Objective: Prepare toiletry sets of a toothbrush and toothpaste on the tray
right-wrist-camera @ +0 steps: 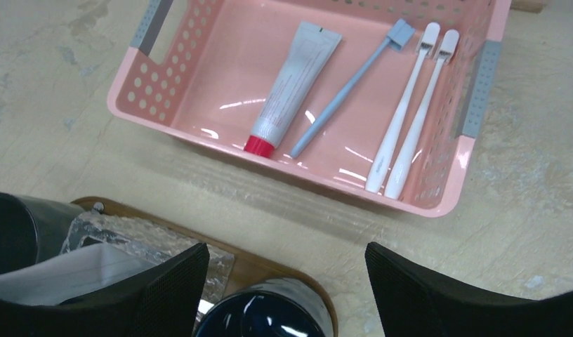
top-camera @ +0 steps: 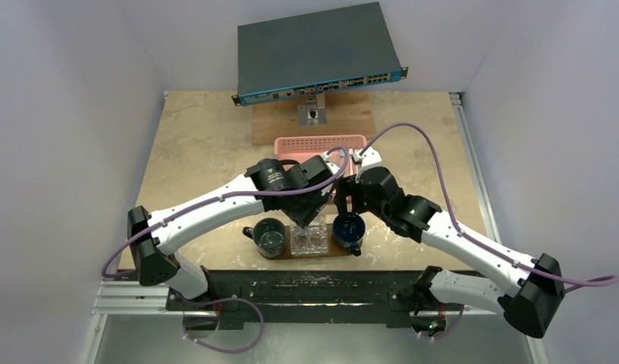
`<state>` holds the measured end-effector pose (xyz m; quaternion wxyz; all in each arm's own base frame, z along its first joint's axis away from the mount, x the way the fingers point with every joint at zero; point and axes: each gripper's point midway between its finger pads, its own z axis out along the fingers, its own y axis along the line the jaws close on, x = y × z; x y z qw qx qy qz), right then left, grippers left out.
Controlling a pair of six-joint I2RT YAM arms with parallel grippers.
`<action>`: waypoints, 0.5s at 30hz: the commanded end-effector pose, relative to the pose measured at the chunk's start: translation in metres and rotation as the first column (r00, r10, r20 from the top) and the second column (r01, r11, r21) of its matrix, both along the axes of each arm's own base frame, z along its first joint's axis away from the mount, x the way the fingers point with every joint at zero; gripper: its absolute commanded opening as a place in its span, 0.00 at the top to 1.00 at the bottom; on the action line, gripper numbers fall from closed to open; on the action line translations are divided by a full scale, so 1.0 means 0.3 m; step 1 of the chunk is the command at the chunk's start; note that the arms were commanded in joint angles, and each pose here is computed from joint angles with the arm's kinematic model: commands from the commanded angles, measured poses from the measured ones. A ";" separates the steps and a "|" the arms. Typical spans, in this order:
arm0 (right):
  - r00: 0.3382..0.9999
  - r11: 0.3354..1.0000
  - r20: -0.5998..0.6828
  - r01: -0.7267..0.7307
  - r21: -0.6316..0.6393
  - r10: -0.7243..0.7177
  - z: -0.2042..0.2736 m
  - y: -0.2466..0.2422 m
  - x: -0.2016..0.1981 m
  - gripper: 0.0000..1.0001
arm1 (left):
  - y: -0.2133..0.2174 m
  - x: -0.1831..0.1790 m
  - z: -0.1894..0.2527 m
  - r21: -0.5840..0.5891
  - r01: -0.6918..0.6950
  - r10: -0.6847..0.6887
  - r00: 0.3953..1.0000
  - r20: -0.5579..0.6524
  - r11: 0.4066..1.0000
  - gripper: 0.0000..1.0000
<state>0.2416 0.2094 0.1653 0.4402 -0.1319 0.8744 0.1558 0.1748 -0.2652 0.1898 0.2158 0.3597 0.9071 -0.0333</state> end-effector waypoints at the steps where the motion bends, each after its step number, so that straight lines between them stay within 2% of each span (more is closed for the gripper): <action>1: 0.994 0.997 0.085 0.071 0.038 -0.074 0.123 0.005 0.074 0.16 | 0.000 0.020 0.142 -0.117 0.001 0.009 0.996 0.084 0.993 0.48; 15: 0.995 0.996 0.060 0.084 -0.027 -0.083 0.114 0.082 0.188 0.17 | 0.011 -0.005 0.301 -0.309 0.034 0.012 0.989 0.146 0.950 0.38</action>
